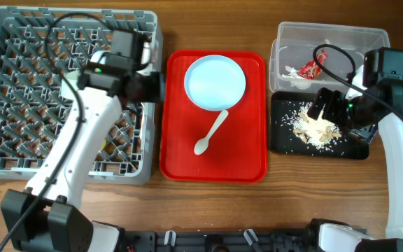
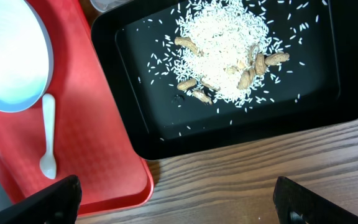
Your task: Sort waste into correct bins and load items into the dishwasher rack
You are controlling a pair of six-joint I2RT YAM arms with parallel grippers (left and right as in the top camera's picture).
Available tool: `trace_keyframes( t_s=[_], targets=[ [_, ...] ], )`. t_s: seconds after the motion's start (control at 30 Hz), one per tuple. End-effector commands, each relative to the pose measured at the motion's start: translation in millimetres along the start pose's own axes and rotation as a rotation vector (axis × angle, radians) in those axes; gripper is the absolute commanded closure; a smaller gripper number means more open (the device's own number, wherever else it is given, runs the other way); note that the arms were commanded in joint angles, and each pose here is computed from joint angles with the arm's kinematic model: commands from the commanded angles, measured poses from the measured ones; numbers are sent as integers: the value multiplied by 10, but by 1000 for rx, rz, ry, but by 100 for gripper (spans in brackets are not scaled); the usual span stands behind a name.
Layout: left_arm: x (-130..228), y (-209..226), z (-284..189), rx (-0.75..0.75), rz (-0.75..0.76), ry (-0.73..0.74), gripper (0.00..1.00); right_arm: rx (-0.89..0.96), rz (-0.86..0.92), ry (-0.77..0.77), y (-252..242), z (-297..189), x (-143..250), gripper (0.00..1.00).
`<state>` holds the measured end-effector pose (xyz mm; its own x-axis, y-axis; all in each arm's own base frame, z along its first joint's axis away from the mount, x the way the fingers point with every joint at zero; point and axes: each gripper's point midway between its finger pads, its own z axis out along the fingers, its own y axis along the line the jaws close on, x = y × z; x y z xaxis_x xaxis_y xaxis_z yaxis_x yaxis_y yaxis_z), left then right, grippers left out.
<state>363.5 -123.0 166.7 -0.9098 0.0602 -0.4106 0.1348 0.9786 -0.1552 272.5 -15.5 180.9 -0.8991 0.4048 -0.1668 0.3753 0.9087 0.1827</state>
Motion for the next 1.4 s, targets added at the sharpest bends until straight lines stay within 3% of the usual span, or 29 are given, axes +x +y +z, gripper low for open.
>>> trace_keyframes(
  t_s=[0.0,0.2,0.57,0.93,1.1,1.37],
  targets=[
    [171,-478,170,97,96,63,40,10,-19,-23,-25,-57,-9,0],
    [476,-931,581,123,216,163,36,10,-19,-23,-25,-57,-9,0],
    [1077,-957,1225,29,289,395,37,9,-24,-23,-25,-57,-10,0],
    [1445,-793,1297,-15,292,518,40,10,-22,-23,-25,-57,-9,0],
    [1635,-860,1289,51,345,571,38,10,-21,-22,-25,-57,-8,0],
    [1683,-986,1322,70,399,550,36,11,-18,-15,-30,-57,10,0]
  ],
)
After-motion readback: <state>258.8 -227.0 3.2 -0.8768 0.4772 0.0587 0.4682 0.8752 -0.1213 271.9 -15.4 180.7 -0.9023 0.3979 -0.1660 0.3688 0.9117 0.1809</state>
